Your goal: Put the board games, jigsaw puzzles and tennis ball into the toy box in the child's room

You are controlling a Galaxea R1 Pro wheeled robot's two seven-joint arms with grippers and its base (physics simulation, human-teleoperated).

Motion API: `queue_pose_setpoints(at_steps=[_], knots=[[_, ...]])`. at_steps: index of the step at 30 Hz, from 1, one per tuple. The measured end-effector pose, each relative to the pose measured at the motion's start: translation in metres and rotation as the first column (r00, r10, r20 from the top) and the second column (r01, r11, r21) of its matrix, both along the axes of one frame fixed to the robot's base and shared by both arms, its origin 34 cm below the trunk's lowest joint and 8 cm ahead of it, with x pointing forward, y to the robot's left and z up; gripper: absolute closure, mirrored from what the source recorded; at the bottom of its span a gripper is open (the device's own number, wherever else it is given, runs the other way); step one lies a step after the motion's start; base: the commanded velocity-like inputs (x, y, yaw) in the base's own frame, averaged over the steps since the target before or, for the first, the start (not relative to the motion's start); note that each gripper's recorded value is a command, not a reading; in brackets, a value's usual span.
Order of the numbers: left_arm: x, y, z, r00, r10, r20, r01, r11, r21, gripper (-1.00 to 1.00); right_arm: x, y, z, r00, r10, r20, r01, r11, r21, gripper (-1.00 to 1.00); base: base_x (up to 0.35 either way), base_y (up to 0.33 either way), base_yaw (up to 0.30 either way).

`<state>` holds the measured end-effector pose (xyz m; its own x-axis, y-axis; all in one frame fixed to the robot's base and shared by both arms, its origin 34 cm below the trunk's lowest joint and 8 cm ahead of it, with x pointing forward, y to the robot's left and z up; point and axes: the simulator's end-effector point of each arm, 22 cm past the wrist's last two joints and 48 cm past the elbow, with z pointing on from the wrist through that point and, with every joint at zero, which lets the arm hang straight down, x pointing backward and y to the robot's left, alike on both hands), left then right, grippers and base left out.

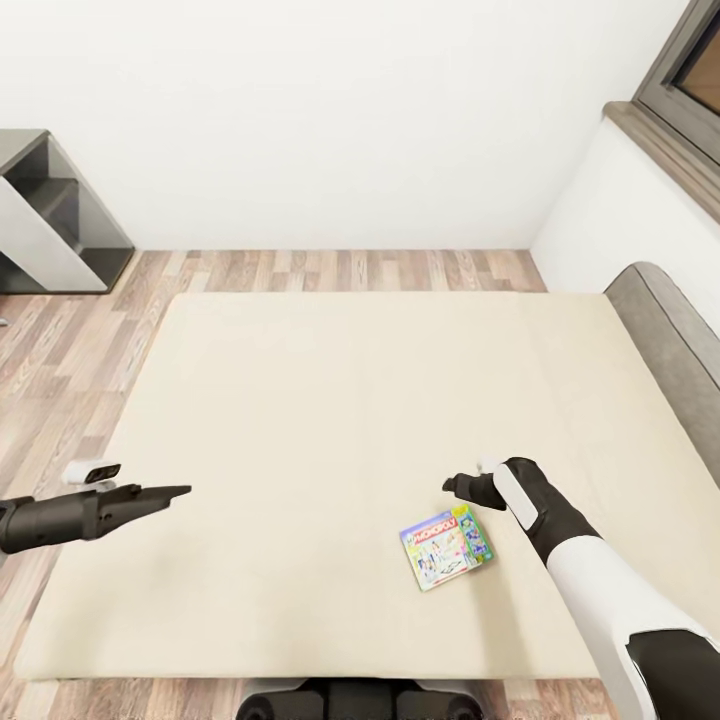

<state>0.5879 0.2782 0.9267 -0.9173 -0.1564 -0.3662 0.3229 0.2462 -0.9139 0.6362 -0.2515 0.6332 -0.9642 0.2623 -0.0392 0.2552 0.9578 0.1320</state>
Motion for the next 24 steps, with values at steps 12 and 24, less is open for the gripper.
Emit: queue_pose_setpoints(at_steps=[12,24], knots=[[-0.006,-0.003,-0.001,1.000,-0.015,0.000,0.015,1.000,-0.003,-1.00,0.005,0.000,-0.005,1.000,0.001,-0.002,-0.001,1.000,-0.001,-1.00,0.000,0.000,0.000],[-0.009,-0.002,-0.012,1.000,-0.014,-0.024,0.014,1.000,-0.001,-1.00,0.008,0.000,-0.012,1.000,0.003,-0.008,-0.003,1.000,-0.002,-1.00,0.000,0.000,0.000]])
